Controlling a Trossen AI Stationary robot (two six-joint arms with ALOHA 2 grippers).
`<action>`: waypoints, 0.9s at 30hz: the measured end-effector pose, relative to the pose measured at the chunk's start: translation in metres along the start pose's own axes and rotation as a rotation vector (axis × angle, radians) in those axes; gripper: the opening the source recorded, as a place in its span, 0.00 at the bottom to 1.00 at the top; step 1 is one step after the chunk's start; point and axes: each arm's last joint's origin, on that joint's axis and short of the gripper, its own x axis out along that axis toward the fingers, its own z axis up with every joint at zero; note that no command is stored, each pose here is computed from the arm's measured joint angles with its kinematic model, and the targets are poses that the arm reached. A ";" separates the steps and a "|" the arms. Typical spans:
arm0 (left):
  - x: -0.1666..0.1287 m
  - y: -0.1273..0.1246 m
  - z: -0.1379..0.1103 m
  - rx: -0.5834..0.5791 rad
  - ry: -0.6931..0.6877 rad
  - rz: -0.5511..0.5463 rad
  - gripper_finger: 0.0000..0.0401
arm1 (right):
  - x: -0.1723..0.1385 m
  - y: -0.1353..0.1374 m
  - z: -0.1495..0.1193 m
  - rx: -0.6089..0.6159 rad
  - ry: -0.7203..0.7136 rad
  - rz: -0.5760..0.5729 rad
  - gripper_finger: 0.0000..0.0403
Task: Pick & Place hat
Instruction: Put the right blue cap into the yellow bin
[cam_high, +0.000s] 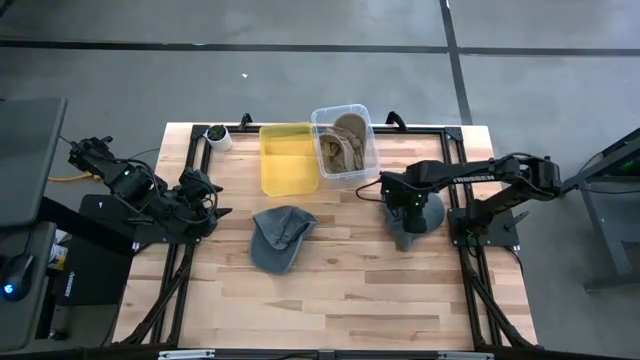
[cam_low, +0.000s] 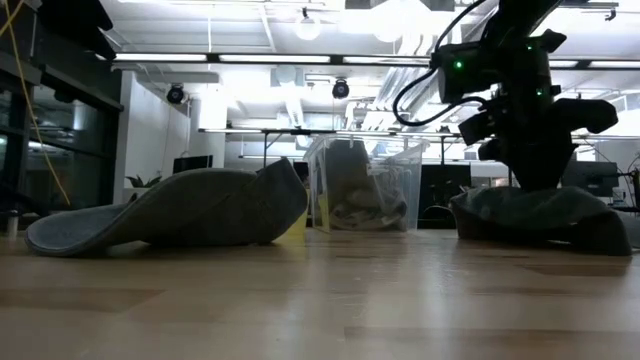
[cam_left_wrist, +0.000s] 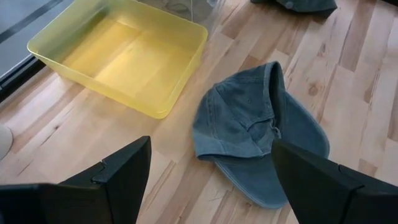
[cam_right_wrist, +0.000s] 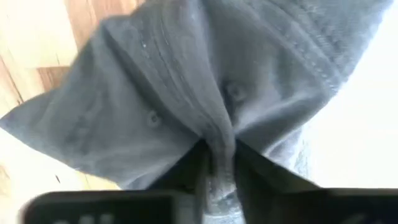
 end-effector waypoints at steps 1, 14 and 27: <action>0.000 0.000 0.000 0.000 0.001 -0.001 0.77 | 0.000 0.000 0.000 0.005 -0.004 -0.001 0.10; 0.000 0.000 0.000 -0.025 0.006 -0.005 0.77 | -0.002 0.008 0.003 0.171 -0.017 0.077 0.01; 0.000 -0.005 0.003 -0.063 -0.014 -0.047 0.77 | -0.059 0.026 0.026 0.103 -0.118 0.039 0.00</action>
